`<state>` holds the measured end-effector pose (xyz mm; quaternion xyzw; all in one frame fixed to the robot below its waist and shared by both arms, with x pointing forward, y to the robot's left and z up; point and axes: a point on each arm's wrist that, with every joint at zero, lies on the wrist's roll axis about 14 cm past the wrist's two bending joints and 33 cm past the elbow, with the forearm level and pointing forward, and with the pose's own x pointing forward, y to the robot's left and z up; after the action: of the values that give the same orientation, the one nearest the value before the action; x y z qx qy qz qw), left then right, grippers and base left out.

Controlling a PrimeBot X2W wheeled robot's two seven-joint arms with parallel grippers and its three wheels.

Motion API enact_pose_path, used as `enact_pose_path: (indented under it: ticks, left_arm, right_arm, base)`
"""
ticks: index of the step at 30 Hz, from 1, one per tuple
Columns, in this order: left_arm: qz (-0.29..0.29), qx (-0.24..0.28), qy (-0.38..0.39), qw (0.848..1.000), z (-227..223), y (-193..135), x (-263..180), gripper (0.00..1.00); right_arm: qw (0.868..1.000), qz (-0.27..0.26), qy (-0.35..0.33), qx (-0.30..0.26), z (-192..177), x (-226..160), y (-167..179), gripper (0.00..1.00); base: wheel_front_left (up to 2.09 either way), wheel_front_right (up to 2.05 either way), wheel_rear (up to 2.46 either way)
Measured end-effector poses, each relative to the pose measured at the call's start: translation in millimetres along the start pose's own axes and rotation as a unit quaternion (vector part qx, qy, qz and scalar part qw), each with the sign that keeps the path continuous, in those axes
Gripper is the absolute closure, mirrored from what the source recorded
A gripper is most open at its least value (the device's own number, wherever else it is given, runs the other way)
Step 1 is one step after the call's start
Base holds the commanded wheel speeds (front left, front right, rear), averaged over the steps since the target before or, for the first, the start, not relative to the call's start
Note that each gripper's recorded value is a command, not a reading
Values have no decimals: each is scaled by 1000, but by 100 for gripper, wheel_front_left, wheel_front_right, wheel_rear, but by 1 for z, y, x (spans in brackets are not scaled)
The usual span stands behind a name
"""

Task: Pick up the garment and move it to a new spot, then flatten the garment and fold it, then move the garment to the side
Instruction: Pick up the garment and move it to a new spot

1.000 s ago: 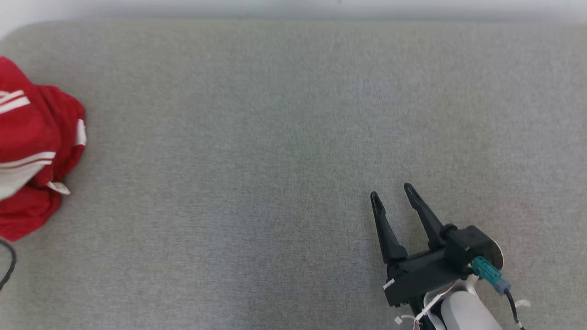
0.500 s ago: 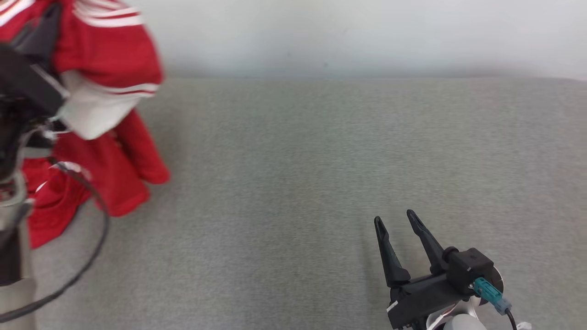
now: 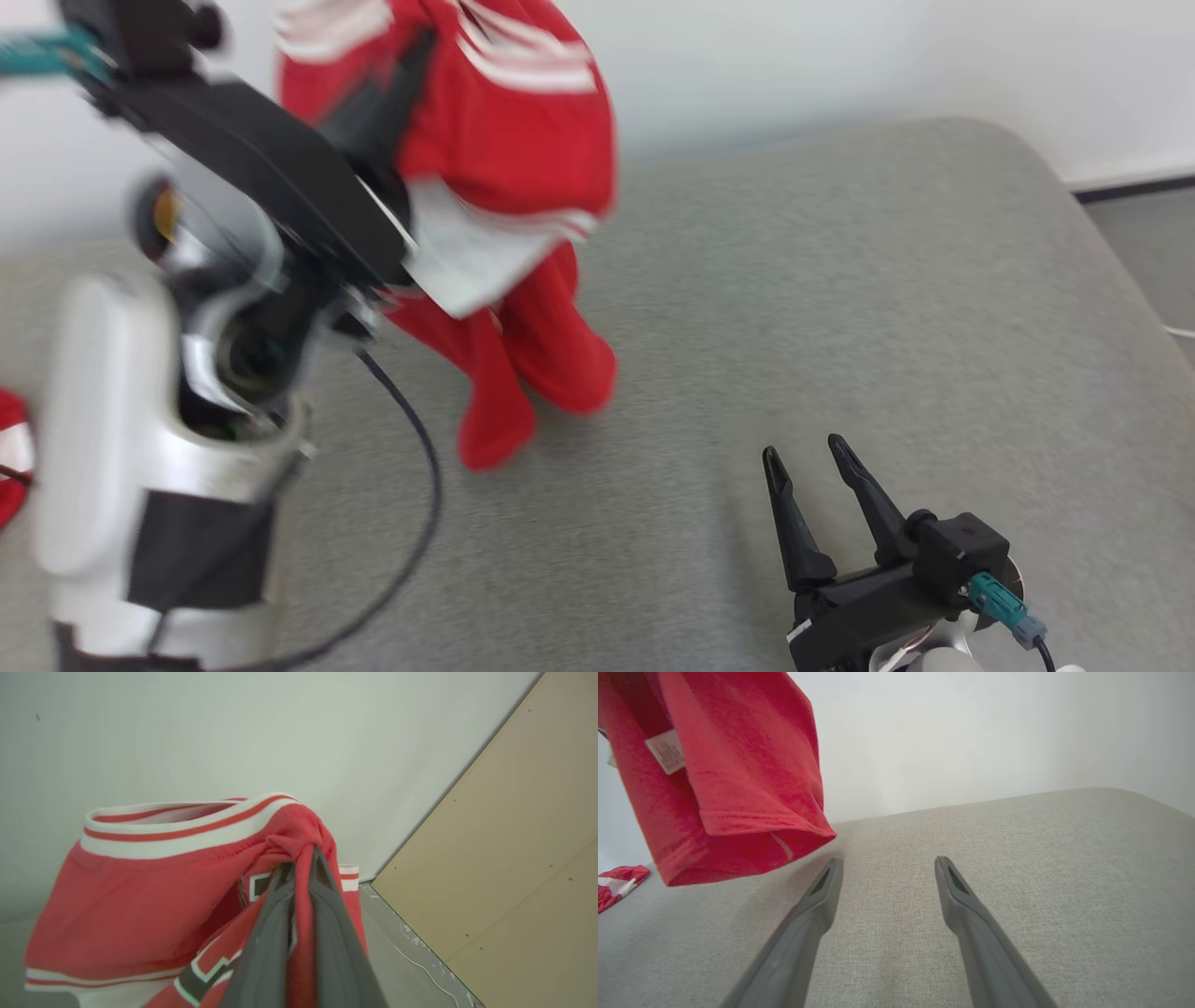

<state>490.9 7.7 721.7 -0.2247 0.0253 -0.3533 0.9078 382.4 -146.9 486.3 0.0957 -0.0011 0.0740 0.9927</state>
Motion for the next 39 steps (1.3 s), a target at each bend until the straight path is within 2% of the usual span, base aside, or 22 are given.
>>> enact_pose_path:
  ticks: [4,8,14,15,16,17,22,27,32,39]
  left_arm:
    - [-3,-59,63,996,-73,2,19,100]
    - [16,-129,136,982,-157,10,23,100]
    - [52,-139,192,970,-239,24,18,100]
    - [53,-141,189,970,-244,25,18,88]
    - [49,-137,179,973,-244,25,19,34]
    - [45,-132,166,976,-242,24,19,0]
    - [63,-124,78,987,-220,37,14,0]
    - [101,-123,-32,987,-190,58,-17,0]
    - [161,-44,-81,983,-173,93,-71,0]
    - [244,74,-97,962,-154,118,-148,0]
  right_arm:
    - [999,-32,-5,4,4,-11,-19,0]
    - [998,-69,-8,0,7,-23,-41,0]
    - [994,-109,-1,-8,5,-37,-65,0]
    - [993,-115,1,-9,3,-39,-68,0]
    - [993,-117,4,-9,2,-40,-70,0]
    - [993,-118,7,-10,-1,-41,-70,0]
    - [994,-107,13,-14,-5,-38,-64,0]
    - [996,-84,16,-20,-8,-33,-50,0]
    - [998,-60,11,-23,-5,-28,-36,0]
    - [999,-29,12,-32,-5,-24,-17,0]
  base:
    - [0,0,0]
    - [0,0,0]
    - [0,0,0]
    - [0,0,0]
    - [0,0,0]
    - [0,0,0]
    - [0,0,0]
    - [0,0,0]
    - [0,0,0]
    - [0,0,0]
